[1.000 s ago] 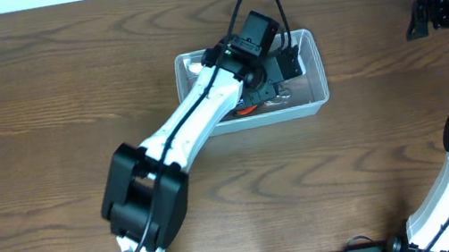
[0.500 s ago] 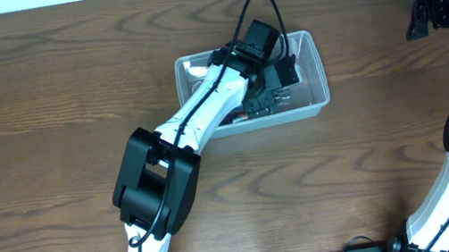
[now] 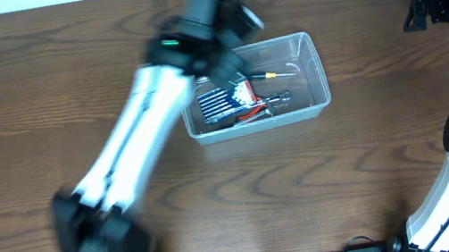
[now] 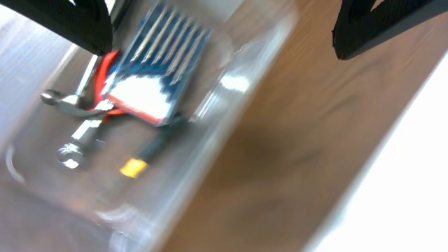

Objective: Pack container

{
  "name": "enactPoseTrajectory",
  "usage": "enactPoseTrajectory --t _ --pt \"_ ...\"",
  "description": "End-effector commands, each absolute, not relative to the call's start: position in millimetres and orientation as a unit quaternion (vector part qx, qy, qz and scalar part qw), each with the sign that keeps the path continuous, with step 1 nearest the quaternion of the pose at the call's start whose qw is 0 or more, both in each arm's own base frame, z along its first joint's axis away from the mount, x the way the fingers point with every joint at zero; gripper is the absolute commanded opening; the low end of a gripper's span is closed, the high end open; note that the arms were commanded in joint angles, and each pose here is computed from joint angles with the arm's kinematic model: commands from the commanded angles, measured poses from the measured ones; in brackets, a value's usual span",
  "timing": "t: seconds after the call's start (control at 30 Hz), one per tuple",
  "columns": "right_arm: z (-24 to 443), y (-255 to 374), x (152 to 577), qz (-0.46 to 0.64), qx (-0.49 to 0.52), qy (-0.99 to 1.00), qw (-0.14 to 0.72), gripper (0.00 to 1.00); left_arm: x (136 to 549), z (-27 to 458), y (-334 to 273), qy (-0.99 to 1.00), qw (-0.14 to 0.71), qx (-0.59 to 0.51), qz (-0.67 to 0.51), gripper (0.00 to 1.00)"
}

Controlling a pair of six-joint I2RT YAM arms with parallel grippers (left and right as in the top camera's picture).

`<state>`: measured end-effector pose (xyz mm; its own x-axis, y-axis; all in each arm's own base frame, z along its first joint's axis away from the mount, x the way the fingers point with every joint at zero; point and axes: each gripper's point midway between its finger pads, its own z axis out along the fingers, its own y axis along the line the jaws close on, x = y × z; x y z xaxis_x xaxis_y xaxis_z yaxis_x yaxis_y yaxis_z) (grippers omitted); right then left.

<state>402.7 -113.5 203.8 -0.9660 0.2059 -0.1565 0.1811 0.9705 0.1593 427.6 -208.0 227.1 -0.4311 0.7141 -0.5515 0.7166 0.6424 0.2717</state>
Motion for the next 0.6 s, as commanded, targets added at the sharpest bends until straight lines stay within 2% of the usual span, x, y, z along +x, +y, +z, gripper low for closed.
enactPoseTrajectory --t 0.0,0.3,0.43,0.57 --pt "211 -111 405 0.076 0.088 0.988 0.101 0.99 422 285 -145 0.876 0.367 0.313 0.007 0.98" --pt "239 -123 444 0.042 0.063 0.975 0.211 0.99 377 306 18 0.943 0.327 0.038 0.037 0.98" --pt "248 -112 469 0.034 0.039 0.966 0.255 0.99 360 301 59 0.950 0.304 -0.049 0.042 0.98" --pt "249 -86 475 0.040 0.012 0.966 0.256 0.99 348 289 73 0.956 0.279 -0.089 0.025 0.99"
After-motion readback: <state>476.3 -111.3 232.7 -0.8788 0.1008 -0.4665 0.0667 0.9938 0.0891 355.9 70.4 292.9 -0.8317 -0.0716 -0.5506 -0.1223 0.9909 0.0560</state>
